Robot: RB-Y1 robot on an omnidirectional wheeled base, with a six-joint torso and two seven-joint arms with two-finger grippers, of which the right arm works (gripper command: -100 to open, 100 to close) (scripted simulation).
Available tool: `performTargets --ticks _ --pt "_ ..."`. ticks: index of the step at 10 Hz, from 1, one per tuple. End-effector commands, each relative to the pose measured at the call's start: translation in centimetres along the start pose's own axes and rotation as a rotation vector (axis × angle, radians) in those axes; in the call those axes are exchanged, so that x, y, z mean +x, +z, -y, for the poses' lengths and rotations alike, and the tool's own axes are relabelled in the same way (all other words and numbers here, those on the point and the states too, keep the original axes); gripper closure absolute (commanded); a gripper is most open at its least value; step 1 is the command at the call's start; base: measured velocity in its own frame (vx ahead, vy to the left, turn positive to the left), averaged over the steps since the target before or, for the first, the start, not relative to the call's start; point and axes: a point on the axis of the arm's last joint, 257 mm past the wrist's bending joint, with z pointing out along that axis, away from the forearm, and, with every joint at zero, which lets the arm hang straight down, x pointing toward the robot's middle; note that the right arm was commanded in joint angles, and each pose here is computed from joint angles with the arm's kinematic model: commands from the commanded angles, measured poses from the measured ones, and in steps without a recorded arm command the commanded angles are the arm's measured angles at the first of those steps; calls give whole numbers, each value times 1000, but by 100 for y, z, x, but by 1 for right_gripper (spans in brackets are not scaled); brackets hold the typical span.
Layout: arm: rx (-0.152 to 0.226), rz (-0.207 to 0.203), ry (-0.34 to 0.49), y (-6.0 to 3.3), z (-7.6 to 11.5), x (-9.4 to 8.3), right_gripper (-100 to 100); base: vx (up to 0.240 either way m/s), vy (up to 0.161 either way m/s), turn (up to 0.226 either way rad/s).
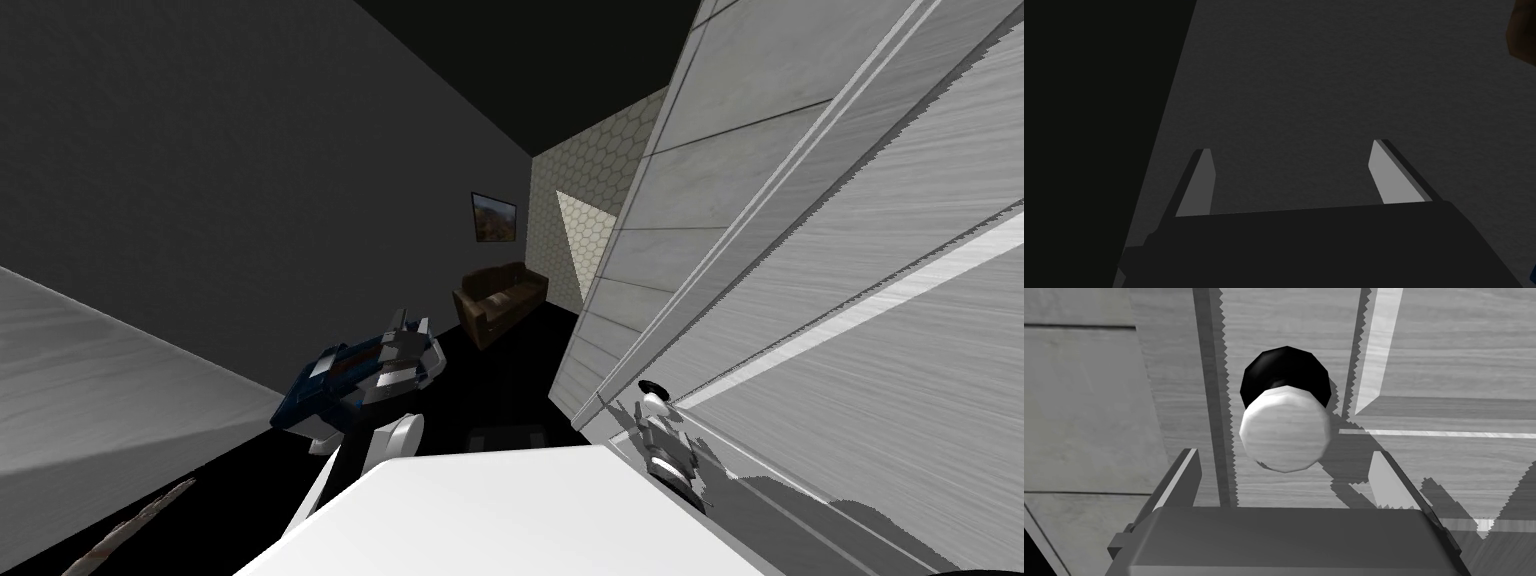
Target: Pull the door open
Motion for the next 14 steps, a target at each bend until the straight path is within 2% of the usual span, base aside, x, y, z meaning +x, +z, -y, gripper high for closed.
performTargets --ticks 1,6,7,8,14 --pt "10 1 3 24 -60 -2 -100 95 -26 -54" --pt "38 5 -3 98 -248 18 -100 118 -28 -62" --pt "34 4 -3 95 -226 16 -100 76 -11 -3" --pt "34 4 -3 95 -226 16 100 -13 0 0" --pt "37 7 -4 95 -209 8 100 -34 -1 10"
